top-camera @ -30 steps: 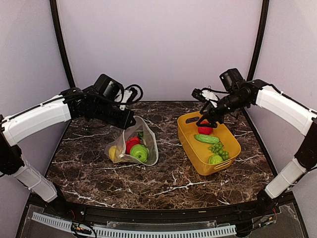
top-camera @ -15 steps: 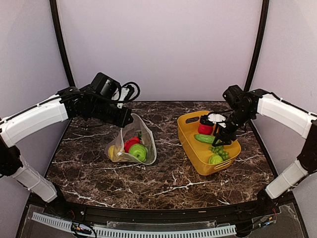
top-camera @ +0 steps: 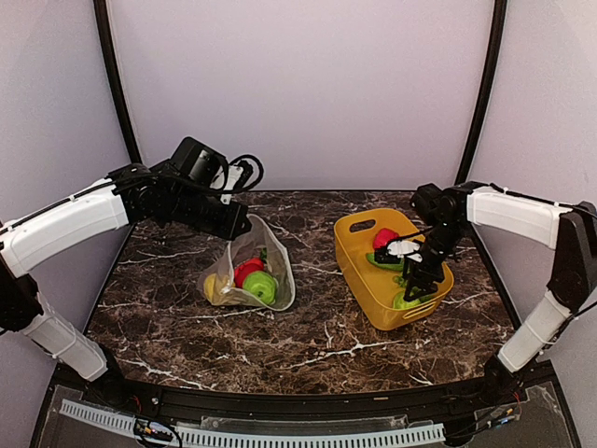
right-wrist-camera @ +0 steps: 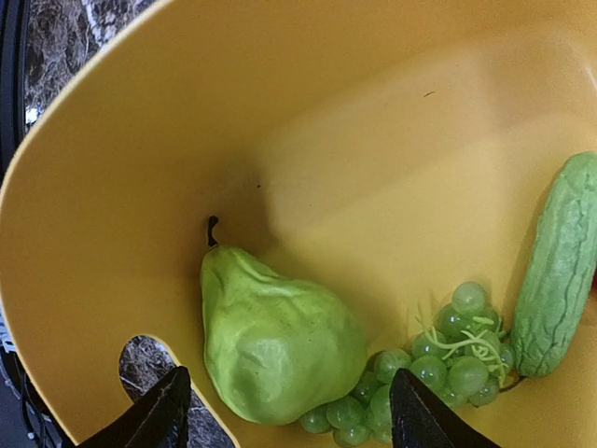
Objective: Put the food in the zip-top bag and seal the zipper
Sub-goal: Pick up the fake fruit from the bin.
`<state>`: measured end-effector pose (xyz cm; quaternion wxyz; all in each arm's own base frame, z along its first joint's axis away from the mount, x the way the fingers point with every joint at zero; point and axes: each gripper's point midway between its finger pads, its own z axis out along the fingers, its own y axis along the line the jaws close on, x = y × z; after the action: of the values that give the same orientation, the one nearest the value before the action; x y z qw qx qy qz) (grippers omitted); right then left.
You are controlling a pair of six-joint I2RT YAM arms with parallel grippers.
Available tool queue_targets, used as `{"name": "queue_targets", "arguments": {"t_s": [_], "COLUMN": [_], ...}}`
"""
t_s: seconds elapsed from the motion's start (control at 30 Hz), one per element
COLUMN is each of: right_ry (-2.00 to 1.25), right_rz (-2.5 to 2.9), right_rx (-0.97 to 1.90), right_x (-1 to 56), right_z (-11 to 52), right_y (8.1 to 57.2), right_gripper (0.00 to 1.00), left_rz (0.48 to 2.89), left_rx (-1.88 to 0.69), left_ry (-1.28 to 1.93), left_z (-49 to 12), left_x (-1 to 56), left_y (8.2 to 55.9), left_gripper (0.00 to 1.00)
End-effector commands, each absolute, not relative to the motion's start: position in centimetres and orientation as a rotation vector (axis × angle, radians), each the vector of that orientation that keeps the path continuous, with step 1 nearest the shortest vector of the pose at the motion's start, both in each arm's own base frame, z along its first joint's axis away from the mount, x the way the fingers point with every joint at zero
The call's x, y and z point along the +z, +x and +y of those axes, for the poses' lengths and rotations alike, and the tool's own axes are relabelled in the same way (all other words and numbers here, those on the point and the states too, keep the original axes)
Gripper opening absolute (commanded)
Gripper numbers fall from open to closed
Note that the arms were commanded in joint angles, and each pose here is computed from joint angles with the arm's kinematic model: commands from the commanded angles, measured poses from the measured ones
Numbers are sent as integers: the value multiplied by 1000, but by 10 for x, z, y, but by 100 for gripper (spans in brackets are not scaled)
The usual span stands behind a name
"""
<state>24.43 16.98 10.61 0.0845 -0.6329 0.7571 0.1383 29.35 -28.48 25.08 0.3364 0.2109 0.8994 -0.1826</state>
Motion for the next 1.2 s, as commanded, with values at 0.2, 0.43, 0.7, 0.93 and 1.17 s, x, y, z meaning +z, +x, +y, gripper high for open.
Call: {"name": "queue_targets", "arguments": {"t_s": [0.2, 0.43, 0.7, 0.93, 1.17], "right_ry": [-2039, -2056, -2055, -1980, -1863], "right_rz": [2282, 2326, 2342, 2275, 2172], "right_rx": [471, 463, 444, 462, 481], "right_x": [73, 57, 57, 91, 148], "right_z": [161, 157, 157, 173, 191], "right_y": [230, 230, 236, 253, 268], "right_gripper": [73, 72, 56, 40, 34], "left_rz": [2335, 2344, 2343, 2338, 2303], "left_rx": [-507, -510, -513, -517, -531], "left_ry": [545, 549, 551, 543, 536], "left_z": [-282, -284, -286, -285, -289], "left_x": [252, 247, 245, 243, 253], "left_y": [288, 288, 289, 289, 293], "left_gripper": [1, 1, 1, 1, 1]}}
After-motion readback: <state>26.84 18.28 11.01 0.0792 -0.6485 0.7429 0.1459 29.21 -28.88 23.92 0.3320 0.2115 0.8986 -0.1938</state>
